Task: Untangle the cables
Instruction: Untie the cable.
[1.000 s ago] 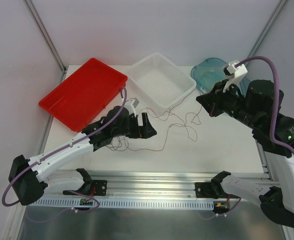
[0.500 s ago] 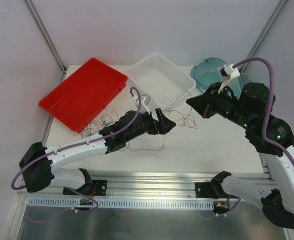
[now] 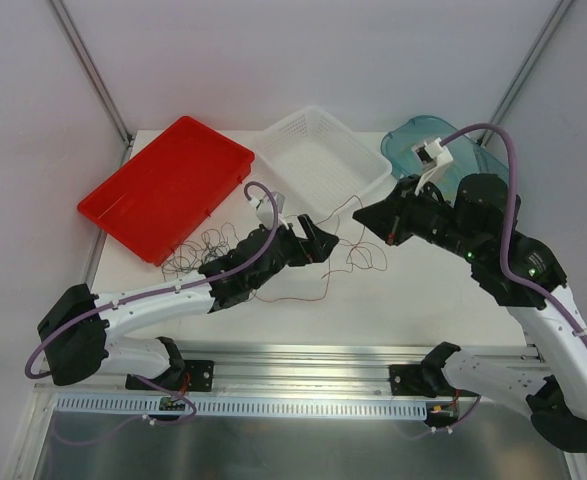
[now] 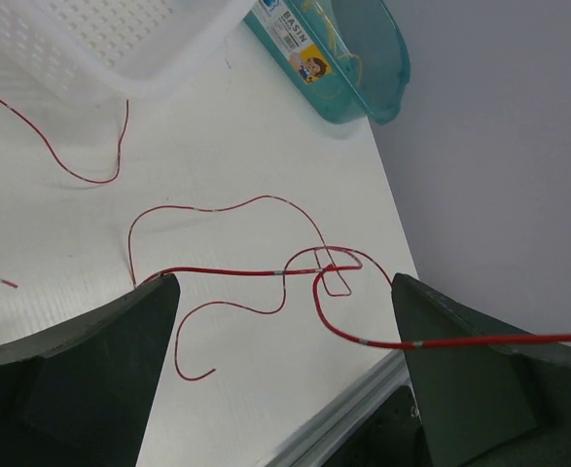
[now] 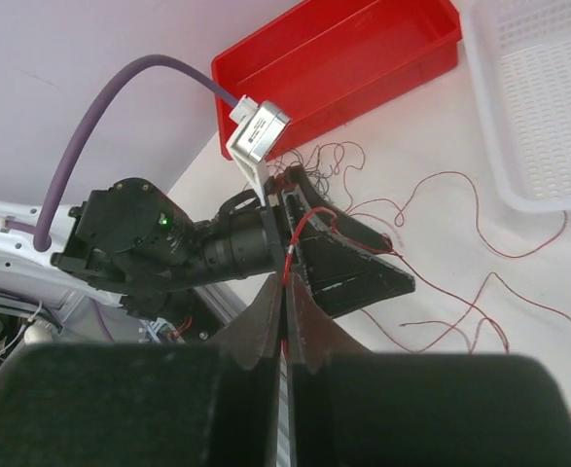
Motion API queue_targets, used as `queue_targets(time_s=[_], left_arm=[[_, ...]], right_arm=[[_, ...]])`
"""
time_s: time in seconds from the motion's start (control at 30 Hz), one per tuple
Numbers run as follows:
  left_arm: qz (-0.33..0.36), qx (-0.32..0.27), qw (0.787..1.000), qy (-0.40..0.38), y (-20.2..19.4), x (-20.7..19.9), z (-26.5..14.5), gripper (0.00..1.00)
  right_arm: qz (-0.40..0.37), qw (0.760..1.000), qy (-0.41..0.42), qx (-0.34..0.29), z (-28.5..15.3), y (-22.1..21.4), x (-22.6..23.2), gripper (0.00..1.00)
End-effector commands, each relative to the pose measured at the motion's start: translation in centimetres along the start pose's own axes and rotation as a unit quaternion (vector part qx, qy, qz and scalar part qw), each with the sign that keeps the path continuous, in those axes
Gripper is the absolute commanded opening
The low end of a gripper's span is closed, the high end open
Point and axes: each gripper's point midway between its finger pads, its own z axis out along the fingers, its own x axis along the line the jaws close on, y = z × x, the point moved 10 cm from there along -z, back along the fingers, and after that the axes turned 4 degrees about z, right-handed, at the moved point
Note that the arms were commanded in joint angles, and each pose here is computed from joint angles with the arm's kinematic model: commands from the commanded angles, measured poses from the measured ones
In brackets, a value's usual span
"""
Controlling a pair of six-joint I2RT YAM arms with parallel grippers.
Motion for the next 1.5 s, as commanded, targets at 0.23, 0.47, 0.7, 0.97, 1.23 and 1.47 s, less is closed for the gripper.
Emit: queue_targets(time_s=[0.23, 0.47, 0.7, 0.97, 1.23, 1.47], left_arm=[[-0.058, -0.098, 0.993, 0.014, 2.6, -1.0, 0.2, 0.9], [-0.079, -0.105, 0.988, 0.083, 2.0, 0.4, 0.6, 0.8], [-0.057, -0.084, 0.985, 0.14, 0.8, 2.3, 0.8, 0.74], [-0.06, -0.027, 0.978, 0.196, -1.5, 7.1, -0.2, 0.79], [-0.069, 0.061, 0.97, 0.227, -1.4, 12.3, -2.0, 0.87], [0.004, 0.118, 0.983, 0.142, -0.9, 10.9, -2.2, 0.87]], right_arm=[[0.004, 0.999, 0.046, -0.016, 2.0, -0.7, 3.0, 0.01], [0.0, 0.997, 0.073, 0.0, 2.8, -1.2, 4.6, 0.01], [-0.015, 0.998, 0.068, -0.003, 2.3, -0.8, 5.0, 0.01], [-0.065, 0.997, 0.001, -0.048, 0.1, 2.1, 4.6, 0.01], [-0.08, 0.992, -0.054, -0.079, -0.9, 5.4, 4.0, 0.01], [-0.078, 0.992, -0.056, -0.084, -0.5, 5.7, 3.6, 0.01]])
